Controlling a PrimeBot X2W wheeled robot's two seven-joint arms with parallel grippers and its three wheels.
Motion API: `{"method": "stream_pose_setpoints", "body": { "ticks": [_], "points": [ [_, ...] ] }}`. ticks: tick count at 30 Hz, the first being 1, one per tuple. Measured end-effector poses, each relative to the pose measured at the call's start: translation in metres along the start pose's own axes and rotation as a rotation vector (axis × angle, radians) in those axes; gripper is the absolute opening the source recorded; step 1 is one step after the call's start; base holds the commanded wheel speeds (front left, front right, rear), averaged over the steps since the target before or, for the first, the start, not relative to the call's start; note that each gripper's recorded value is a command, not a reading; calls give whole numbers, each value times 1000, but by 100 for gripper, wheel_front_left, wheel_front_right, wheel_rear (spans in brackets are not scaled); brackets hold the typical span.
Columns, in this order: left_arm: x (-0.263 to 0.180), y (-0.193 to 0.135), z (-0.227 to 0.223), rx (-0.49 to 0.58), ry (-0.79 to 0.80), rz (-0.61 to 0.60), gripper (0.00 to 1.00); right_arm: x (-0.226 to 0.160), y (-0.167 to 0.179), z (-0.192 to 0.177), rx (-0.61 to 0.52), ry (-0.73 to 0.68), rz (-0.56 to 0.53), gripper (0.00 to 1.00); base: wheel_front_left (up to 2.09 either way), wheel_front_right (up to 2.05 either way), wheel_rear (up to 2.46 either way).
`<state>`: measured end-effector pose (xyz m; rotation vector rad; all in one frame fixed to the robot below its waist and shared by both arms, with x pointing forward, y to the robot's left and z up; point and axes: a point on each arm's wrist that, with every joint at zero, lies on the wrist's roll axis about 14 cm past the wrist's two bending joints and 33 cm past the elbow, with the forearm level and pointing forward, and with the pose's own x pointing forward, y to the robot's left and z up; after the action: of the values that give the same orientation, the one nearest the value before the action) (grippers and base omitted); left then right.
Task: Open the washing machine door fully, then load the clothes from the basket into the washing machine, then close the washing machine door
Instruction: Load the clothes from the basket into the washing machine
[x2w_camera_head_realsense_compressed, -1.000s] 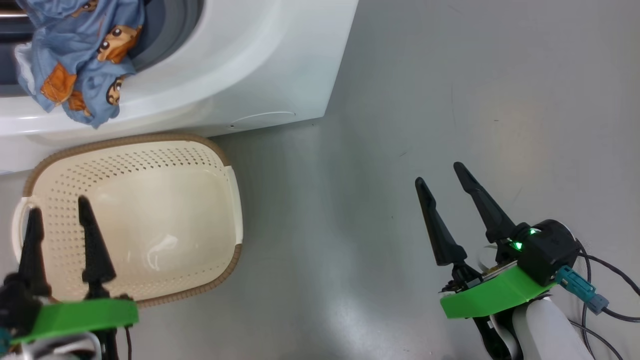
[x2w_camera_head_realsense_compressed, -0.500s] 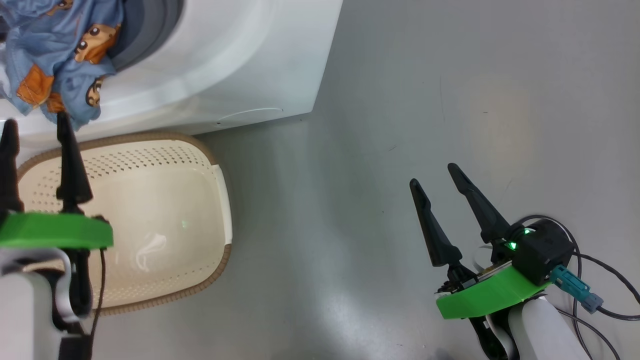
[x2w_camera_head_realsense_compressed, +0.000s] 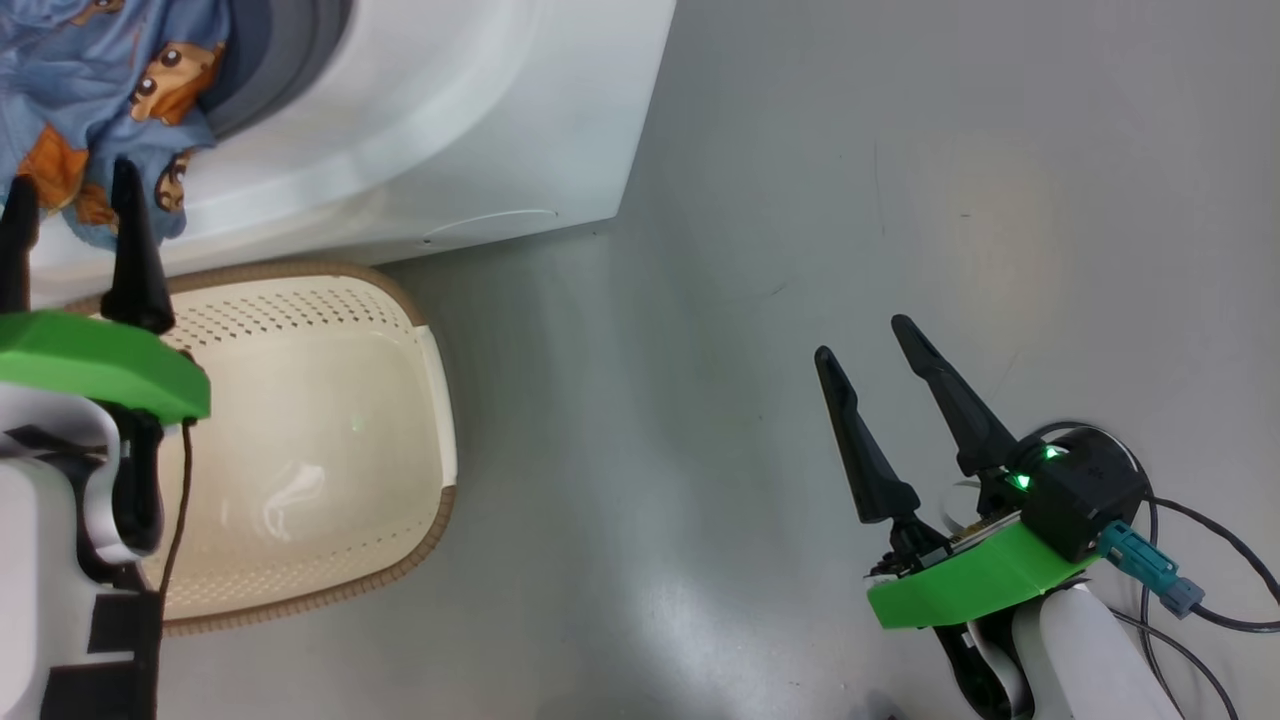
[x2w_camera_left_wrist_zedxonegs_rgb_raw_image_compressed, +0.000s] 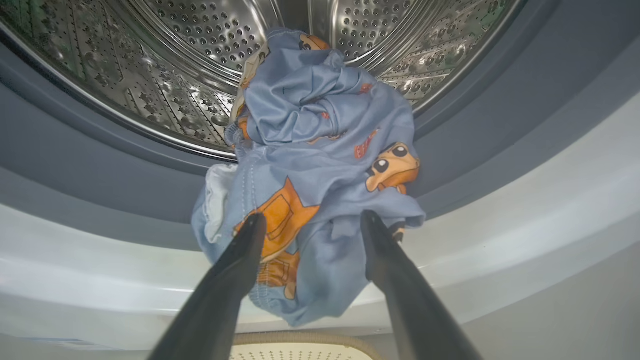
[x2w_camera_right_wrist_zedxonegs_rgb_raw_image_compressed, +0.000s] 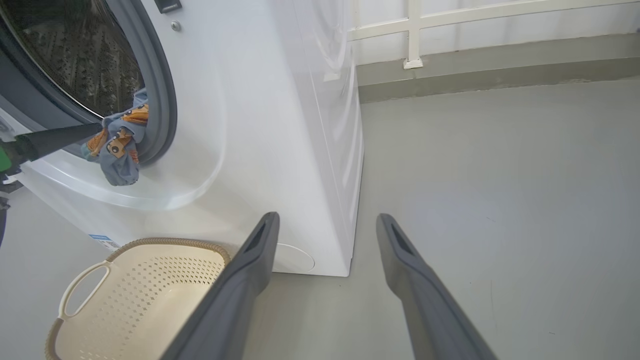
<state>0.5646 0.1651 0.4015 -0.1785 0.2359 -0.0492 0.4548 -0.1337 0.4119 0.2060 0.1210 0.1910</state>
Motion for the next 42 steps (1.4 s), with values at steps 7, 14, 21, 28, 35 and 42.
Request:
{"method": "stream_pose_setpoints", "body": {
  "ticks": [7, 14, 21, 28, 35, 42],
  "points": [
    [7, -1, -12, 20, 86, -17, 100, -1, -1, 0, 3, 1, -7, 100, 0, 0, 0],
    [19, -2, -23, 28, 155, -34, 100, -3, -4, -2, 2, 7, -16, 100, 0, 0, 0],
    [29, 3, -46, 55, 261, -23, 100, -3, -2, -8, 5, 25, -13, 100, 0, 0, 0],
    [38, 5, -49, 72, 251, -19, 0, -4, -5, -12, 6, 35, -21, 100, 0, 0, 0],
    [36, 8, -50, 79, 224, -11, 0, -3, -4, -10, 13, 28, -20, 100, 0, 0, 0],
    [40, 3, -23, 100, 128, -23, 0, -1, -1, -6, 15, 16, -11, 100, 0, 0, 0]
  ]
}}
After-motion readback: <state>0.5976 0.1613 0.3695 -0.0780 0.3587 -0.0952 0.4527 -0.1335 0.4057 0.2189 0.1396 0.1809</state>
